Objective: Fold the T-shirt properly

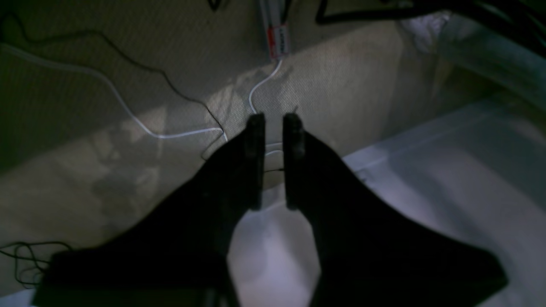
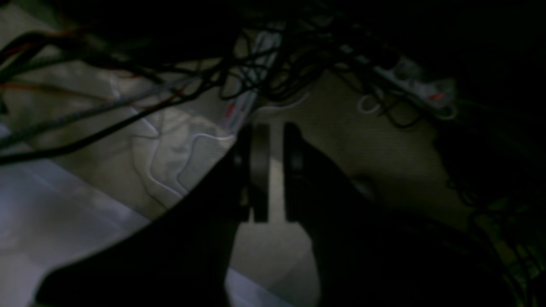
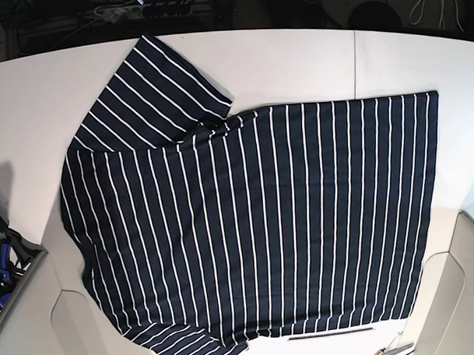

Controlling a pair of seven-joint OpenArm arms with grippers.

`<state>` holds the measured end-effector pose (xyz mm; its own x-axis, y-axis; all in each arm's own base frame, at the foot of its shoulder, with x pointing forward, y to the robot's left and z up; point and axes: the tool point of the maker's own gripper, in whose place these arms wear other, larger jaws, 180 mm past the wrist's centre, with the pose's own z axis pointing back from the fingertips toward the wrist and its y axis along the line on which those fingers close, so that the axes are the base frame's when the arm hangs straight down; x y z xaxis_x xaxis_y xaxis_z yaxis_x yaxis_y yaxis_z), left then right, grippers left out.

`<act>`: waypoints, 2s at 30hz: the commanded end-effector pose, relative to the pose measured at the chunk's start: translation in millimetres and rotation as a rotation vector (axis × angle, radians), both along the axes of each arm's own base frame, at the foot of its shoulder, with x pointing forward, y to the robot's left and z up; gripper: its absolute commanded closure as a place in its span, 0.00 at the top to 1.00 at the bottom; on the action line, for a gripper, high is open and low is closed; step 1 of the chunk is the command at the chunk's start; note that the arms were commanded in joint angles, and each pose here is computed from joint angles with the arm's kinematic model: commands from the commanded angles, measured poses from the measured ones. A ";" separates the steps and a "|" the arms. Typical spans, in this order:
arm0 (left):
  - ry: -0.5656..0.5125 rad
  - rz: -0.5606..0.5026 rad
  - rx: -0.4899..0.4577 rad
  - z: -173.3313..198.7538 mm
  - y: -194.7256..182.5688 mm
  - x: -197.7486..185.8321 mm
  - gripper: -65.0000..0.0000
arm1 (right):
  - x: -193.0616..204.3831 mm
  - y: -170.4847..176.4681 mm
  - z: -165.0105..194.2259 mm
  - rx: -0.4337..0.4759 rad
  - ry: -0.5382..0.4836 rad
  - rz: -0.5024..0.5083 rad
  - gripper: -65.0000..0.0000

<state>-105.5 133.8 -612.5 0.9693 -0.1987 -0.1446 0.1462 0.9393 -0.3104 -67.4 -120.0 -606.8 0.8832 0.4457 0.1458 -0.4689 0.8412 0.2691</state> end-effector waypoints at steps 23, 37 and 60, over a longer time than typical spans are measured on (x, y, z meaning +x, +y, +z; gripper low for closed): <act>-0.119 0.131 0.049 94.1 30.3 -15.1 0.13 | -42.0 4.1 110.7 0.057 0.118 0.051 0.08; -0.279 0.200 0.119 167.0 83.2 42.1 0.25 | 13.4 31.2 193.8 0.288 0.018 -0.038 0.08; -0.620 0.414 0.118 254.3 168.8 125.8 0.59 | 184.3 -59.2 272.8 0.195 -0.482 -0.349 0.50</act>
